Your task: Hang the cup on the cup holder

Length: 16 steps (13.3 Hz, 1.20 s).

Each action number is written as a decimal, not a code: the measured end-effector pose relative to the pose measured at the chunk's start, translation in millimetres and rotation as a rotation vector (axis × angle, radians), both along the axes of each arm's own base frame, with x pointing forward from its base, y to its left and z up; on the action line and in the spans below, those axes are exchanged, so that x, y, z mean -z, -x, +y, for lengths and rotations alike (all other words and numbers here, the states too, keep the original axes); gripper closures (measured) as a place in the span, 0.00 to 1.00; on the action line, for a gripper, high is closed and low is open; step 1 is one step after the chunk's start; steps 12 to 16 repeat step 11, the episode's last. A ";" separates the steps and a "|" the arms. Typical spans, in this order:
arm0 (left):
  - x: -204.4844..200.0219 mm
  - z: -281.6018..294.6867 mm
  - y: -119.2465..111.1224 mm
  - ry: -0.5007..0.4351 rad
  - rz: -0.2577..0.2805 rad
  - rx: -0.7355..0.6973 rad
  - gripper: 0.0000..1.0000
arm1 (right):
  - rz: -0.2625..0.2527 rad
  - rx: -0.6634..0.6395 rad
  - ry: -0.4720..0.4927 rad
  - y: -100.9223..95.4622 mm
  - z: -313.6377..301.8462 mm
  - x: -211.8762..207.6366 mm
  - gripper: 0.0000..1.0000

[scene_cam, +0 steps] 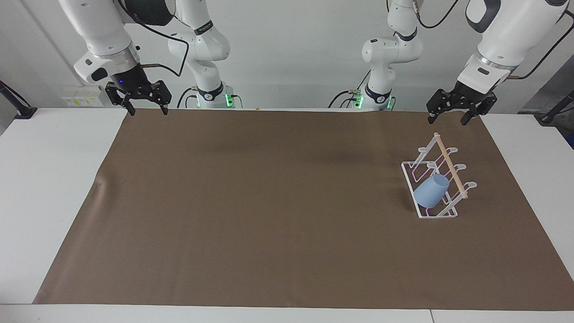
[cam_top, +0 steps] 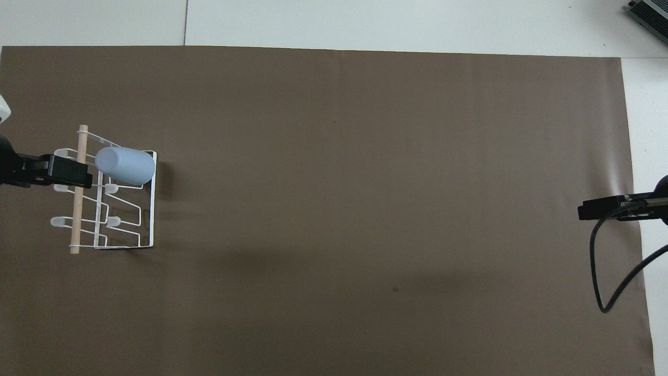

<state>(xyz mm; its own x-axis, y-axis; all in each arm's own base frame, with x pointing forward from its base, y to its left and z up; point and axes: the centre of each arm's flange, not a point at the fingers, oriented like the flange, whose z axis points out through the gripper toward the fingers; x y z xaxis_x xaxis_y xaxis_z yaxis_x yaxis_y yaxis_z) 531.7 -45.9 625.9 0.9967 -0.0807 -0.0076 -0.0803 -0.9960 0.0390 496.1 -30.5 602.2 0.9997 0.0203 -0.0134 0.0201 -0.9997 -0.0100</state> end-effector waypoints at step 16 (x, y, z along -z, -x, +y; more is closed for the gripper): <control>3.1 -0.3 0.3 -0.001 0.007 0.001 0.00 | 0.000 0.000 0.000 0.0 0.0 0.0 0.00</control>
